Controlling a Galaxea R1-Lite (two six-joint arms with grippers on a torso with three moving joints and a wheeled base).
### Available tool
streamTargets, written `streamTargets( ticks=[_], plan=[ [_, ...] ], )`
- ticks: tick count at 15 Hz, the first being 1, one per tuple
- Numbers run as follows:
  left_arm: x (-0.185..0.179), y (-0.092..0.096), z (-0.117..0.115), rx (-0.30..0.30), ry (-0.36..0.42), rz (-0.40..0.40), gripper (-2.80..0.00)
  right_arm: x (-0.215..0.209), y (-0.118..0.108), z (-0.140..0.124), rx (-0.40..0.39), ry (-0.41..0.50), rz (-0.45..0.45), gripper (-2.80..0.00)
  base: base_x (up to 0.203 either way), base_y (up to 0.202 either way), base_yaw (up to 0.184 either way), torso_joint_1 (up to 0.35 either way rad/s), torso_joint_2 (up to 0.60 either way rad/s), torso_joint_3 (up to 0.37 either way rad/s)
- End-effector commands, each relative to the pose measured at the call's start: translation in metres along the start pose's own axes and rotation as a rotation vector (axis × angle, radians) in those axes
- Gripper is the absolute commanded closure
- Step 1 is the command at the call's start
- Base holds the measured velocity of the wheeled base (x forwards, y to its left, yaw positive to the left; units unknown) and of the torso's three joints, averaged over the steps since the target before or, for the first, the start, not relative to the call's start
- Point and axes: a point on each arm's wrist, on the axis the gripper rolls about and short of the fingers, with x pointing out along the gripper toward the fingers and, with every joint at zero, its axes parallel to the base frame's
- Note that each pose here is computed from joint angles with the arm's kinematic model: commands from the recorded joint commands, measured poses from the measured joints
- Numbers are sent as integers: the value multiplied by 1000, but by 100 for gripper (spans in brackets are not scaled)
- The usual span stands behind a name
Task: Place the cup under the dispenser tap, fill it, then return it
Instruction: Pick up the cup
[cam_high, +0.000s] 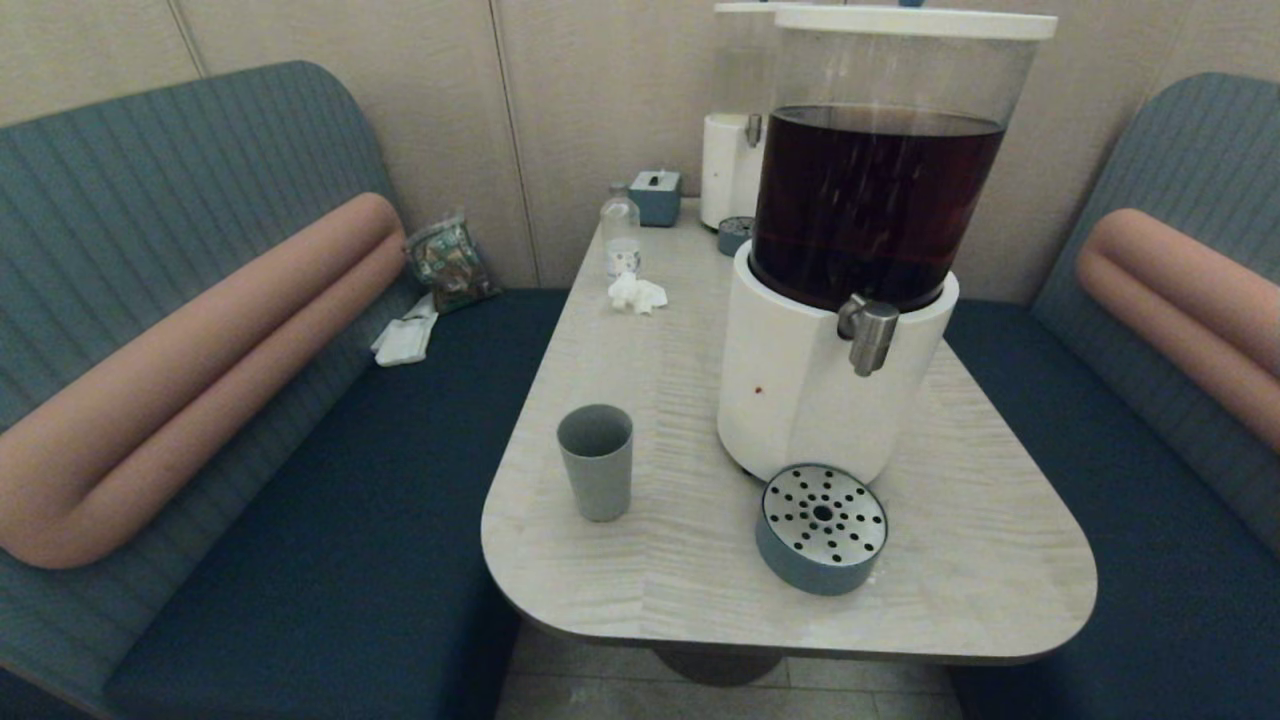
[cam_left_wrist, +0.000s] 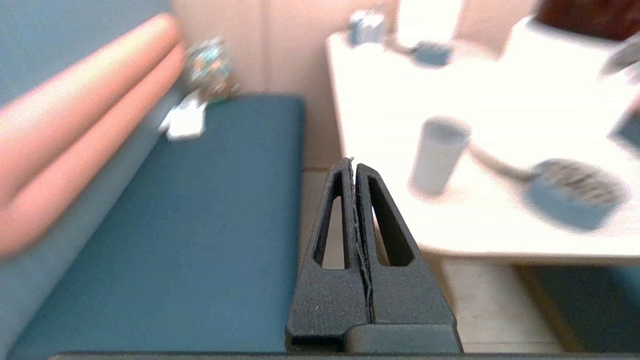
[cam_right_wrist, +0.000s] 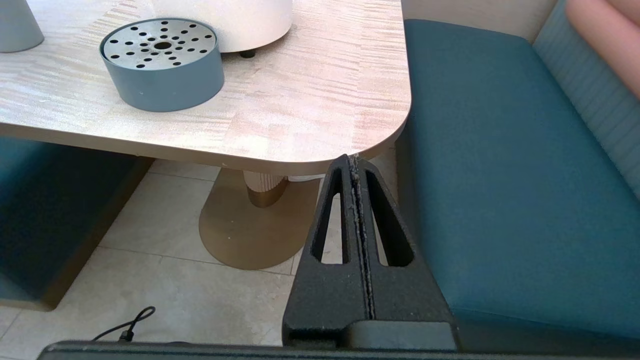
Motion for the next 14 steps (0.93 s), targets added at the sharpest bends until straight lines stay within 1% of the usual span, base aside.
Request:
streamTargets(
  ticks=[1, 3, 4, 7, 9, 10, 12, 13, 14],
  plan=[
    [34, -1, 41, -15, 84, -19, 0, 0, 0, 0, 0, 0, 1, 0, 0, 0, 0, 0, 0, 0],
    [72, 1, 60, -28, 140, -44, 0, 0, 0, 0, 0, 0, -1, 0, 0, 0, 0, 0, 0, 0],
    [96, 3, 66, -32, 166, -53, 0, 0, 0, 0, 0, 0, -1, 0, 0, 0, 0, 0, 0, 0],
    [169, 9, 67, -44, 235, -92, 0, 0, 0, 0, 0, 0, 1, 0, 0, 0, 0, 0, 0, 0],
    [215, 13, 55, -55, 291, -126, 0, 0, 0, 0, 0, 0, -1, 0, 0, 0, 0, 0, 0, 0],
    [237, 16, 45, -63, 320, -141, 0, 0, 0, 0, 0, 0, 1, 0, 0, 0, 0, 0, 0, 0],
    [278, 21, 19, -74, 367, -156, 0, 0, 0, 0, 0, 0, -1, 0, 0, 0, 0, 0, 0, 0],
    [295, 24, 5, -77, 380, -161, 0, 0, 0, 0, 0, 0, 1, 0, 0, 0, 0, 0, 0, 0],
    [313, 27, -13, -80, 397, -166, 0, 0, 0, 0, 0, 0, 1, 0, 0, 0, 0, 0, 0, 0]
  ],
)
